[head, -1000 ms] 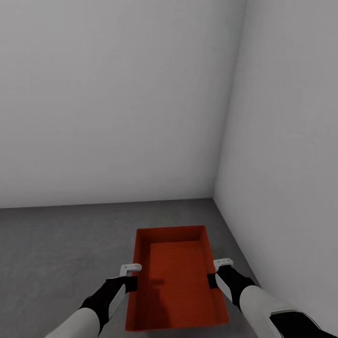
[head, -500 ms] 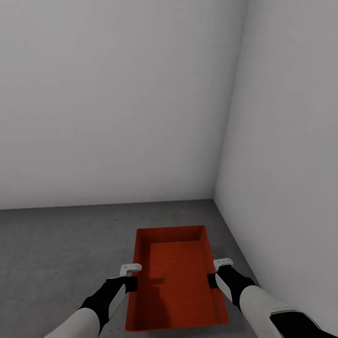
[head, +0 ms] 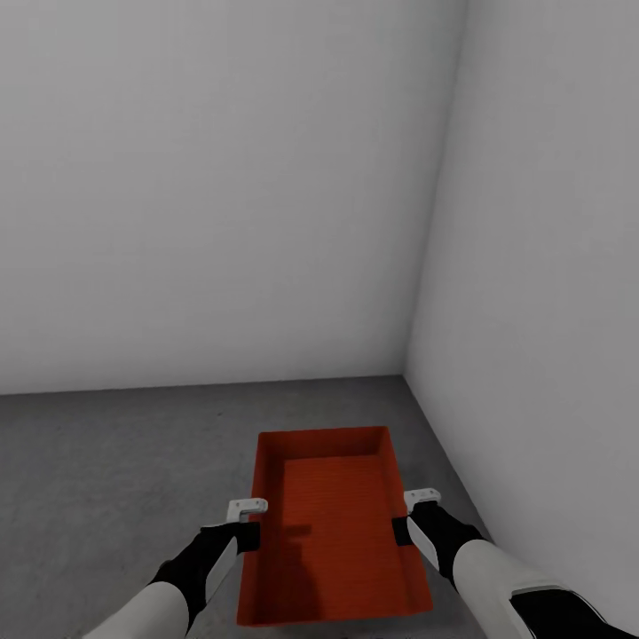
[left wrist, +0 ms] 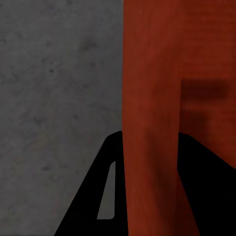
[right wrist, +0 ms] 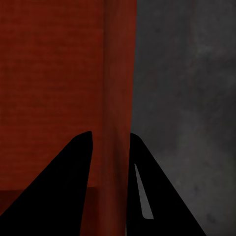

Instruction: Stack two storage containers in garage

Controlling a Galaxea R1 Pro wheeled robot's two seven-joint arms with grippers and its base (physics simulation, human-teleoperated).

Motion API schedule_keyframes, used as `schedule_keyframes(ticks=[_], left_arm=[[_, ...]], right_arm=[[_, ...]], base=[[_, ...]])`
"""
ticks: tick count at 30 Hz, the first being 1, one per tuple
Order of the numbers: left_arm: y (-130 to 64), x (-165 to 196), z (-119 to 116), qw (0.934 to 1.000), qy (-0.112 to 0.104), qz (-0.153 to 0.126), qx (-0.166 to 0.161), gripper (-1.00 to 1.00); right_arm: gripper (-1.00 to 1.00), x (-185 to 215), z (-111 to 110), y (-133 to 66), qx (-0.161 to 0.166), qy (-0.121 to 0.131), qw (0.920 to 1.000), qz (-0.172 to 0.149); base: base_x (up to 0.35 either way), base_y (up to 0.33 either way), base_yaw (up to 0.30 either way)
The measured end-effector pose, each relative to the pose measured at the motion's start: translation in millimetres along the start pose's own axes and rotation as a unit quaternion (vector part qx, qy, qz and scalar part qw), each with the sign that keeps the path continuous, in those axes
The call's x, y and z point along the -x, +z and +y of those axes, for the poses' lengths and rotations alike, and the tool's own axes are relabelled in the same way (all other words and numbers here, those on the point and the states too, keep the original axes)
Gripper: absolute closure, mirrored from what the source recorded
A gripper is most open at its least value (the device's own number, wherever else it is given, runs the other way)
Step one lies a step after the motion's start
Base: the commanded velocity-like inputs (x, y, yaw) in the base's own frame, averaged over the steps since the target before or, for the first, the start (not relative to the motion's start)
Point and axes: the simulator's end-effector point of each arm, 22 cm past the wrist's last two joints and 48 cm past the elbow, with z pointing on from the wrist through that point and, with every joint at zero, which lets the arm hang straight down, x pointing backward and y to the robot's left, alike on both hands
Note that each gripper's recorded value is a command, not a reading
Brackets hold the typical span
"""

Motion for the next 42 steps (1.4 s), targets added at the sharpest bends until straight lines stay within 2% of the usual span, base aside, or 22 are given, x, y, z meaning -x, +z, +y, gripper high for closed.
schedule_keyframes(ticks=[22, 42], left_arm=[[25.4, -26.2, 3.1, 1.0, 0.0, 0.0, 0.001, 1.0], [31.1, -34.4, 4.1, 1.0, -0.001, 0.008, 0.002, 1.0]], right_arm=[[1.0, -22.0, 4.8, 28.5, 0.0, 0.0, 1.0, 0.0], [1.0, -29.6, 6.3, 35.5, 0.001, -0.001, 1.0, 0.009]], base=[[0.0, 0.0, 0.0], [0.0, 0.0, 0.0]])
